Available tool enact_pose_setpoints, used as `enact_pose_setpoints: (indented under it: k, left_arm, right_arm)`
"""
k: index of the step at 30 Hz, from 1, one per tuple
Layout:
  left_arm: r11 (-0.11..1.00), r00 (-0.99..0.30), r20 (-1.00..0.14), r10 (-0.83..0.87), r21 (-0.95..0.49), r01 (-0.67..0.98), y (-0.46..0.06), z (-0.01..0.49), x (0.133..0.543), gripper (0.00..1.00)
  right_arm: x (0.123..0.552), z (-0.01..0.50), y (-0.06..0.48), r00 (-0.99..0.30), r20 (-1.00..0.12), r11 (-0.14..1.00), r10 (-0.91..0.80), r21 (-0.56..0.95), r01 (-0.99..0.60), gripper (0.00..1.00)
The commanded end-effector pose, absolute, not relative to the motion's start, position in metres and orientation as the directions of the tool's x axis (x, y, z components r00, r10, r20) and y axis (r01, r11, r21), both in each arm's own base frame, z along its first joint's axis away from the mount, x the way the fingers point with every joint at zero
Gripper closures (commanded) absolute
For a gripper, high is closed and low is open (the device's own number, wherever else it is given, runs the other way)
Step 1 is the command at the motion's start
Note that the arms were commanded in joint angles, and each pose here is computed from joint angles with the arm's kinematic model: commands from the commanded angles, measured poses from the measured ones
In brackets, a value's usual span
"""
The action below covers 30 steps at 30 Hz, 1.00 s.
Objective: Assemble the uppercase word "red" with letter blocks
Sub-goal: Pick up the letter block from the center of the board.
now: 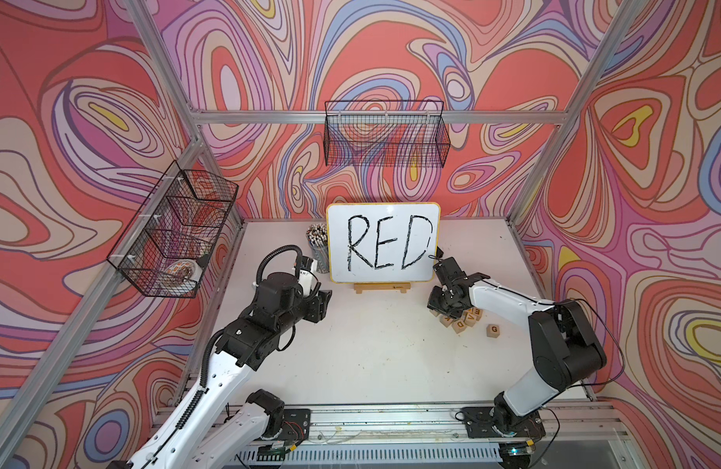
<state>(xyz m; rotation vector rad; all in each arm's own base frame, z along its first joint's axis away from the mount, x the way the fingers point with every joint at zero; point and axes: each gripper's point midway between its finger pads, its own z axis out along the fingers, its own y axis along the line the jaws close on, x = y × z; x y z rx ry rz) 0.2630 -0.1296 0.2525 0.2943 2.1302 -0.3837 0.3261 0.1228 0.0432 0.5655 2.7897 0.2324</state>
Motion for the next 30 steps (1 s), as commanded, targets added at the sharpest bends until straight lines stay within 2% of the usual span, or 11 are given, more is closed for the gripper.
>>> enact_pose_setpoints:
  k: [1, 13, 24, 30]
  left_arm:
    - [0.924, -0.55, -0.832, 0.076, -0.148, 0.353, -0.128, 0.248, 0.26, 0.36]
    - [0.929, -0.534, -0.842, 0.071, -0.139, 0.343, -0.124, 0.251, 0.259, 0.36]
    - [0.931, -0.539, -0.839, 0.075, -0.135, 0.339, -0.124, 0.25, 0.26, 0.36]
    - [0.932, -0.546, -0.834, 0.076, -0.135, 0.336, -0.124, 0.248, 0.261, 0.36]
  right_arm:
    - [0.329, 0.039, 0.123, -0.871, -0.248, 0.902, 0.424, 0.203, 0.381, 0.49]
    - [0.34, 0.031, 0.121, -0.86, -0.254, 0.895, 0.443, 0.172, 0.41, 0.51]
    - [0.335, 0.032, 0.119, -0.89, -0.262, 0.928, 0.373, 0.094, 0.361, 0.67]
    - [0.33, 0.055, 0.135, -0.924, -0.306, 0.973, 0.229, 0.039, 0.229, 0.73]
